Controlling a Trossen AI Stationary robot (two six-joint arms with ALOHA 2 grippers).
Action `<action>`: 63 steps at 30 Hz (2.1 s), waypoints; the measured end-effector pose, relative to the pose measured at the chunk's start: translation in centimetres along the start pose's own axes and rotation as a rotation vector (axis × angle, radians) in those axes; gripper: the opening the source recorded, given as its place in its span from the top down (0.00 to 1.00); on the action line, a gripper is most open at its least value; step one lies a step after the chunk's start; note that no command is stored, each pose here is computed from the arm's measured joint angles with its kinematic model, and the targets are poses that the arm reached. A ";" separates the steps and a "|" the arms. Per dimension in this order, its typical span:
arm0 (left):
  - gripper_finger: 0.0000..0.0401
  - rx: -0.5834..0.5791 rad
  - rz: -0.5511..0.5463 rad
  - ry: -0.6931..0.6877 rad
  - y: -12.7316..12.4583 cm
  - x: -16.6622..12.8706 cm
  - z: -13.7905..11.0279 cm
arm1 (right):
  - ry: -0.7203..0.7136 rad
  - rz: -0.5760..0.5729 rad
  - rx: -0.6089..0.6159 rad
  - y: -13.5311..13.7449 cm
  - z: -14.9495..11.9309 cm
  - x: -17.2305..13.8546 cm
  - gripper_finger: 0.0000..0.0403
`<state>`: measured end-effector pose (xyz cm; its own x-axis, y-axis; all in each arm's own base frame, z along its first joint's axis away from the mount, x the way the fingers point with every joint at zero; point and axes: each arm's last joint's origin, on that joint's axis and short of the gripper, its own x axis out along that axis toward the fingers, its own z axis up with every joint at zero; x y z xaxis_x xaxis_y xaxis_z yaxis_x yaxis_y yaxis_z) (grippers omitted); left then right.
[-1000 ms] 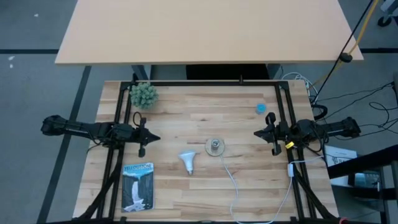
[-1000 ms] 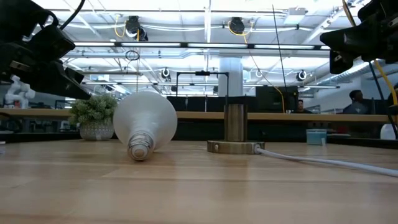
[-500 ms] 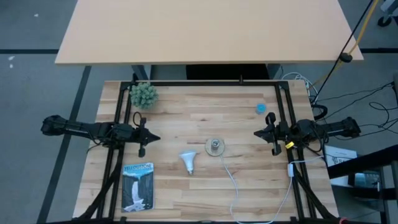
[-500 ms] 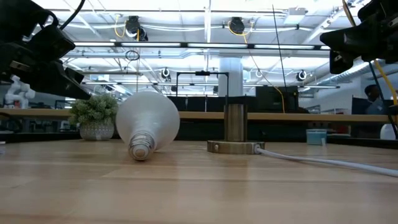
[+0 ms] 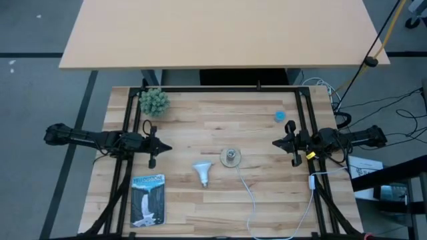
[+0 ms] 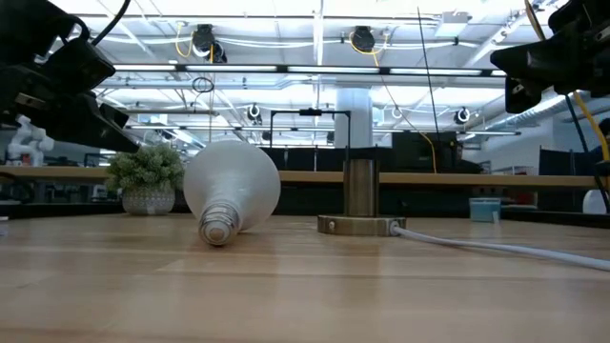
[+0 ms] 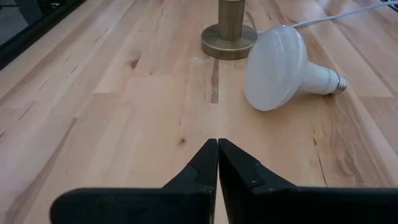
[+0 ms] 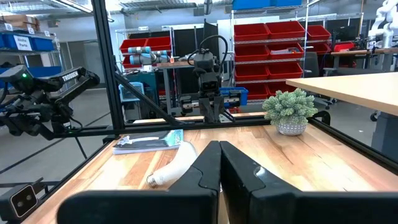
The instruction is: Screw lightbulb
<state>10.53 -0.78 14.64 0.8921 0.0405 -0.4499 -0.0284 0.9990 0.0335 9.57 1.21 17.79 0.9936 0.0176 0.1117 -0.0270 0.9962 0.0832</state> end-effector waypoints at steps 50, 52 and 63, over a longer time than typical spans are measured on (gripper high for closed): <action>0.95 0.000 0.000 0.000 0.0 0.0 0.0 | 0.246 -0.310 0.265 -0.4 -0.4 1.9 1.00; 0.95 0.000 0.000 0.000 0.0 0.0 0.0 | 0.271 -0.318 0.244 -0.1 1.5 3.2 1.00; 0.95 0.000 0.000 -0.001 0.0 0.0 0.0 | 0.786 -0.326 0.256 3.8 6.8 14.7 1.00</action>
<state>10.53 -0.77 14.66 0.8924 0.0406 -0.4493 -0.0287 0.9990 0.0333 23.29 4.66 26.49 0.7420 -0.1160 -0.6603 0.3401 0.9139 0.2217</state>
